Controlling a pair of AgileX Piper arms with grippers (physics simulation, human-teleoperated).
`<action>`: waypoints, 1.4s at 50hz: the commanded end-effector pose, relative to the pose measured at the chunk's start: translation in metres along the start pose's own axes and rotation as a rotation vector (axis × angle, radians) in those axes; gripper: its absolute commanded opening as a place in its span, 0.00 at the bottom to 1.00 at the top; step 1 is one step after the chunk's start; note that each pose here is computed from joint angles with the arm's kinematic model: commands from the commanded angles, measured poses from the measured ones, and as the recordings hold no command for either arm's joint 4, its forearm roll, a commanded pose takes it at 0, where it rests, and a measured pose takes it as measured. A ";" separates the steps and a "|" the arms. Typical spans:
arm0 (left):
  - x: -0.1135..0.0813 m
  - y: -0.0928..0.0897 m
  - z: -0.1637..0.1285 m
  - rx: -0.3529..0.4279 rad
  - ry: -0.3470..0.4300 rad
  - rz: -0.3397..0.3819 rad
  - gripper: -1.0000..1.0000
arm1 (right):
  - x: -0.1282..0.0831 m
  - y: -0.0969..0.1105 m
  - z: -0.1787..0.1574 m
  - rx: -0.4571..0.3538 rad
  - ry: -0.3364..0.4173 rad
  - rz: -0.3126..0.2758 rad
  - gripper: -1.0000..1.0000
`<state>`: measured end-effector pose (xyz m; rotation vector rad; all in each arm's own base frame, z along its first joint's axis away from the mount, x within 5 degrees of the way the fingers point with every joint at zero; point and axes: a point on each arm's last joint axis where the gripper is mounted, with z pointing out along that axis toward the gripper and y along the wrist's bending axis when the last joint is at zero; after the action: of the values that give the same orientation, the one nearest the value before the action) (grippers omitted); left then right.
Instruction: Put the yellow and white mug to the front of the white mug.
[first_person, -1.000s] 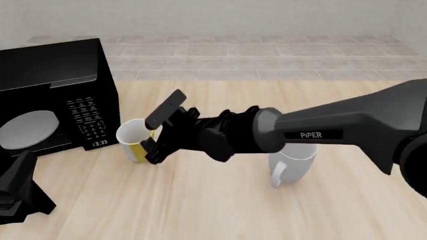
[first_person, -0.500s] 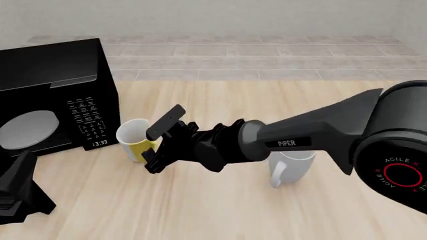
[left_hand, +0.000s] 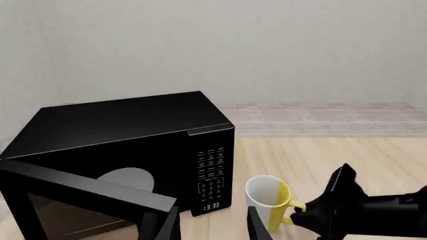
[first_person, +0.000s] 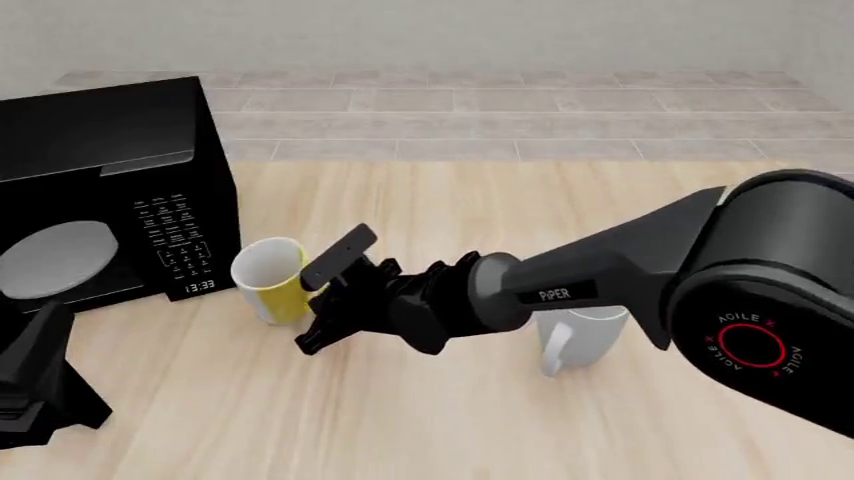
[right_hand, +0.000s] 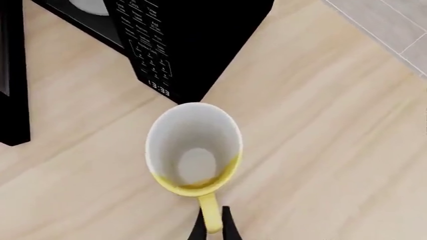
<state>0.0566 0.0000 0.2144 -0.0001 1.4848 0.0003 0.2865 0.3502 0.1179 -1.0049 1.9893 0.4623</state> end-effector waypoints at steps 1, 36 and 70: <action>0.000 0.000 0.000 0.000 0.000 0.000 1.00 | 0.005 0.001 0.004 -0.004 0.012 -0.005 0.00; 0.000 0.000 0.000 0.000 0.000 0.000 1.00 | -0.062 -0.057 -0.079 0.117 -0.094 -0.079 0.00; 0.000 0.000 0.000 0.000 0.000 0.000 1.00 | -0.041 -0.124 -0.137 0.287 -0.110 -0.002 0.00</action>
<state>0.0566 0.0000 0.2144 -0.0001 1.4848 0.0002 0.3247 0.2312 0.2342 -0.7998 1.9061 0.2701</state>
